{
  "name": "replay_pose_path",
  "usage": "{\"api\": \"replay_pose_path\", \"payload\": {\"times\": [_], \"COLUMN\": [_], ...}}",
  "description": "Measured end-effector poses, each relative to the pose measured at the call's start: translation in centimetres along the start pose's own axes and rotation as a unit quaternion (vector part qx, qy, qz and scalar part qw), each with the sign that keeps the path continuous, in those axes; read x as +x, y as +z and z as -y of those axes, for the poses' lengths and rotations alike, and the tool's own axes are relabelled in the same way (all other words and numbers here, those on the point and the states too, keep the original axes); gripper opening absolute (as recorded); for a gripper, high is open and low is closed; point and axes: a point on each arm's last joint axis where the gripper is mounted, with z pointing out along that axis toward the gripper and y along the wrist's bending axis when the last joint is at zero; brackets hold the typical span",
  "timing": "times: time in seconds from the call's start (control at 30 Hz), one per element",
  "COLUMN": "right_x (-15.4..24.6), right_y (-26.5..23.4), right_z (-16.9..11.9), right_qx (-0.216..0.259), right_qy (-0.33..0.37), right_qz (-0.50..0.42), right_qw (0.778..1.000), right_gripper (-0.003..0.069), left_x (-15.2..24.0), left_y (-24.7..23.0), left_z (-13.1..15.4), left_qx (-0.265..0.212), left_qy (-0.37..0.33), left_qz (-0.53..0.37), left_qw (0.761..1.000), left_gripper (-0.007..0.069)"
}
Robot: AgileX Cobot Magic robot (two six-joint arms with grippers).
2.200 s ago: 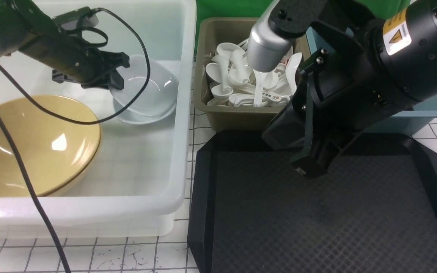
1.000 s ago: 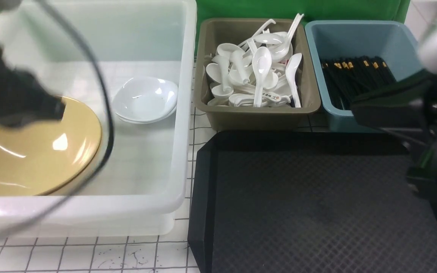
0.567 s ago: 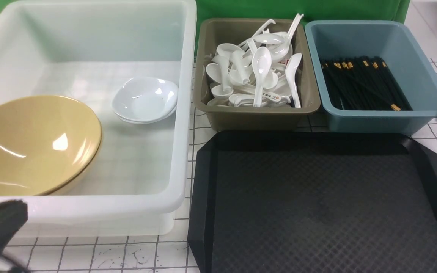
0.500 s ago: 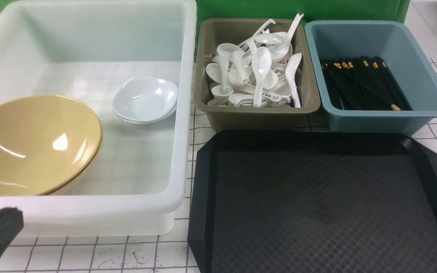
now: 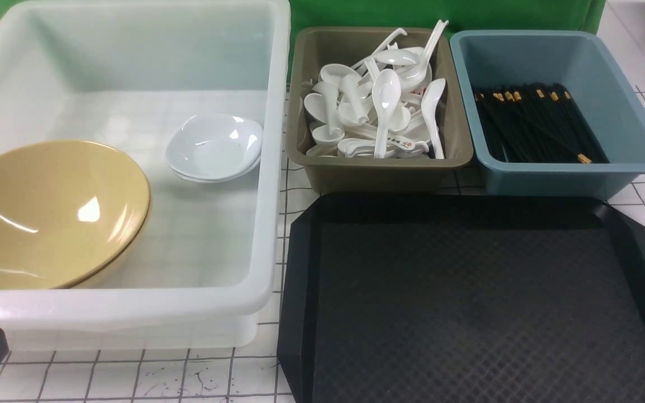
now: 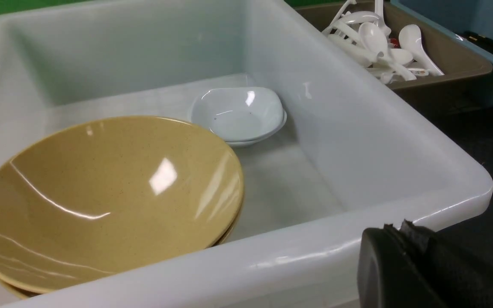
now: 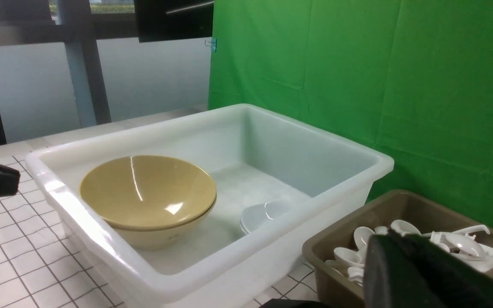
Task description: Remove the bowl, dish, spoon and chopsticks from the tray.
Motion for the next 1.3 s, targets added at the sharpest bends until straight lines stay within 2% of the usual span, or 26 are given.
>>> {"api": "replay_pose_path", "payload": {"times": [0.53,0.8,0.97,1.13,1.3], "right_x": [0.0,-0.4,1.4,5.8,11.1], "right_y": [0.0,0.0,0.5,-0.7,-2.7], "right_z": [0.0,0.7,1.0,1.7,2.6], "right_qx": [0.002,0.04,0.053,0.113,0.224], "right_qy": [-0.001,-0.047,-0.063,-0.041,0.02], "right_qz": [0.003,0.036,0.019,0.0,-0.029], "right_qw": [1.0,0.997,0.996,0.993,0.974], "right_gripper": [0.0091,0.0098,0.0099,0.0099,0.0082], "left_x": [0.0,0.0,0.0,0.0,0.0], "left_y": [0.0,0.0,0.0,0.0,0.0], "left_z": [0.0,0.0,0.0,0.0,0.0], "left_qx": [0.0,0.001,0.001,0.001,0.001], "left_qy": [0.0,-0.001,-0.001,-0.001,-0.001], "left_qz": [0.0,0.001,0.001,0.001,0.001], "left_qw": [1.0,1.0,1.0,1.0,1.0], "left_gripper": [-0.0012,-0.0012,-0.0012,-0.0012,-0.0012]}}
